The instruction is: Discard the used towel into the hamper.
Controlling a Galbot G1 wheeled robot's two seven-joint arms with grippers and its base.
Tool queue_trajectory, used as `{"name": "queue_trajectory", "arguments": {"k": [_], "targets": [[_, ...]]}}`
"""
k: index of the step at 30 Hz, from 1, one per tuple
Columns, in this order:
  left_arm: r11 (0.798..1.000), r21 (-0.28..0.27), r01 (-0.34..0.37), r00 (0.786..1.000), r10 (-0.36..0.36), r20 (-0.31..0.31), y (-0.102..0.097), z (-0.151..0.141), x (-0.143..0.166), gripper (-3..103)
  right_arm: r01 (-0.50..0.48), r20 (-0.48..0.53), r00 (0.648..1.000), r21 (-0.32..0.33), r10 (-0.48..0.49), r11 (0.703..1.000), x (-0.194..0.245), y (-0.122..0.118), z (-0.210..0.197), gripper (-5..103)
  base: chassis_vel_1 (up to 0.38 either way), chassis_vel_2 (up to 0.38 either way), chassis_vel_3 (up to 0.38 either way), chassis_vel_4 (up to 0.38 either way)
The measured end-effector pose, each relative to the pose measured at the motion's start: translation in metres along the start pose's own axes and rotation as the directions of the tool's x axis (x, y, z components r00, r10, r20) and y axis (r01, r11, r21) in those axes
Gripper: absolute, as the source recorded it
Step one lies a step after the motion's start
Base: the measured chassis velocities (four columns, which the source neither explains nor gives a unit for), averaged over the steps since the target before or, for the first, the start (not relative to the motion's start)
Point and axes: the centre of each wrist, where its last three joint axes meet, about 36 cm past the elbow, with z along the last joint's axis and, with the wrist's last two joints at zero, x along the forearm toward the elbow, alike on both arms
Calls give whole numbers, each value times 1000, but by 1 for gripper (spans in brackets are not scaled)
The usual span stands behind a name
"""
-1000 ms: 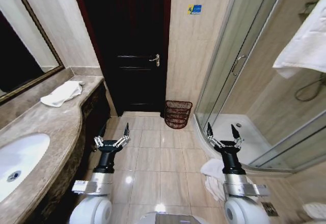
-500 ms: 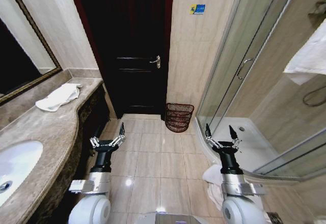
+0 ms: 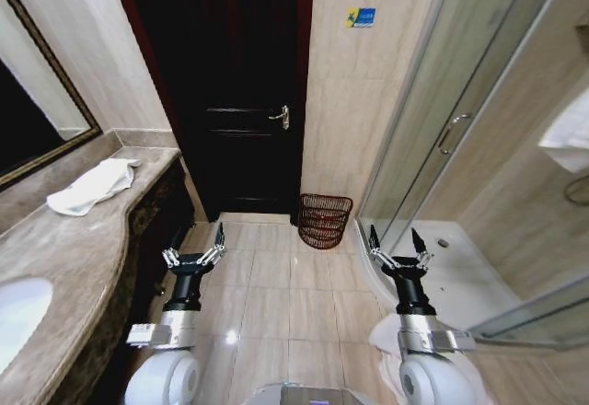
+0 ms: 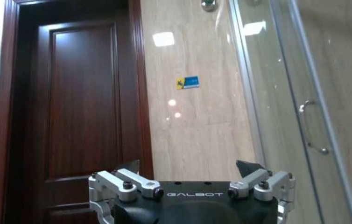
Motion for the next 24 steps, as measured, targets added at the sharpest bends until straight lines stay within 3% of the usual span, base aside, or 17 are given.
{"name": "queue_trajectory", "arguments": {"k": [13,19,24], "targets": [[1000,9,15,1000,-15,-6,0,1,-1,100,32,22,999,25,-33,999,0,-1,8,100,-177,181,175,-168],[995,37,97,995,-96,-23,0,-4,-3,100,29,38,999,20,-30,999,-1,-1,8,100,-28,24,5,-17],[992,42,118,993,-117,-26,1,-5,-3,100,22,49,999,7,-22,1000,-1,-1,9,100,67,-4,0,51]]}}
